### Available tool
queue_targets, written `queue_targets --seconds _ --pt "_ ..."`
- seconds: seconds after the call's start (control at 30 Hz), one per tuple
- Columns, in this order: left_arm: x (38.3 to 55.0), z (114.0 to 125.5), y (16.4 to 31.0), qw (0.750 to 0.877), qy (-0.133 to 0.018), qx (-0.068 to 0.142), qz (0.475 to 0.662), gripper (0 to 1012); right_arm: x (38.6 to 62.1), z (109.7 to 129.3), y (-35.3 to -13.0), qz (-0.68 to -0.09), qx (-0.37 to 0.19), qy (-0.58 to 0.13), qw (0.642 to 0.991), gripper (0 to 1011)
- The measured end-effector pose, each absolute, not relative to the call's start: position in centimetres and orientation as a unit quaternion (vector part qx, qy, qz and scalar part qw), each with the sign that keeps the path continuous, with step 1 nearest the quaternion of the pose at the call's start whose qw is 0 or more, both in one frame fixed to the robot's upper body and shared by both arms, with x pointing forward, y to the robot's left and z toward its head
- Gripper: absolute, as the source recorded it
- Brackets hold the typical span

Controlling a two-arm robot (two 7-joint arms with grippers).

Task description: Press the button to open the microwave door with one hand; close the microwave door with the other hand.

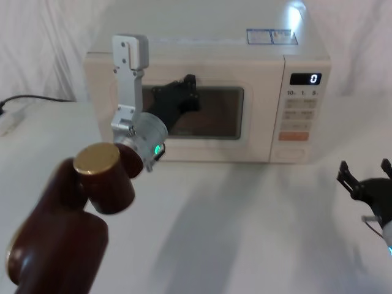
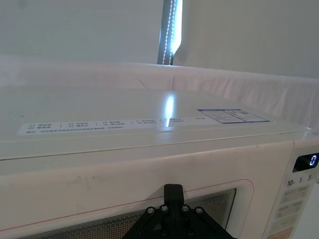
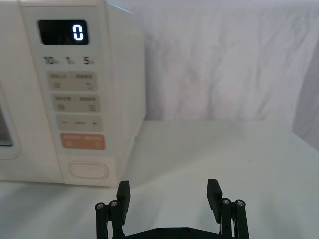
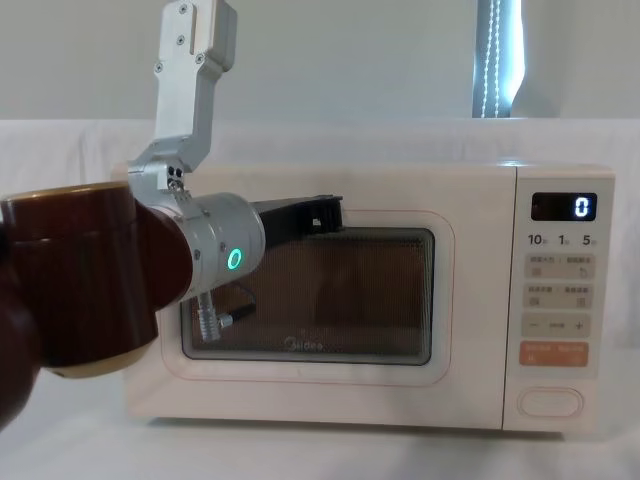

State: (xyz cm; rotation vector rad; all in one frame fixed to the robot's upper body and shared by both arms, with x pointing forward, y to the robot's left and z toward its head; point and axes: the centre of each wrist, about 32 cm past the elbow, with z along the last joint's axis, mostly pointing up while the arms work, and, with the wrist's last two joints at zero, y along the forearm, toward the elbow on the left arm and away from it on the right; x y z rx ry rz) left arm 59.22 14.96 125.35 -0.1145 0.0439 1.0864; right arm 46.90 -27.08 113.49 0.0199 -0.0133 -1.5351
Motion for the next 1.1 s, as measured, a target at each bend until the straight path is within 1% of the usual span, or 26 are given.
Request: queue_targets --seconds 0.43,0.67,0.93,1.03,1.1 --pt "59.4 125.4 14.9 0.855 0.021 -0.055 0.515 0 46.9 113.5 -27.1 -0.695 0.009 -0.006 0.719 1002" --pt "58.9 126.0 14.9 0.858 0.018 -0.061 0.510 0 46.9 113.5 -27.1 -0.695 0.009 -0.006 0.719 1002" --pt "57.1 126.9 15.7 0.867 0.013 -0.065 0.494 0 46.9 113.5 -27.1 -0.695 0.009 -0.006 0.719 1002" --pt "56.3 127.2 16.2 0.870 0.008 -0.066 0.488 0 46.9 113.5 -27.1 -0.695 0.009 -0.006 0.719 1002" --pt "55.7 127.3 16.7 0.872 0.001 -0.065 0.484 7 46.9 113.5 -27.1 -0.695 0.009 -0.006 0.719 1002"
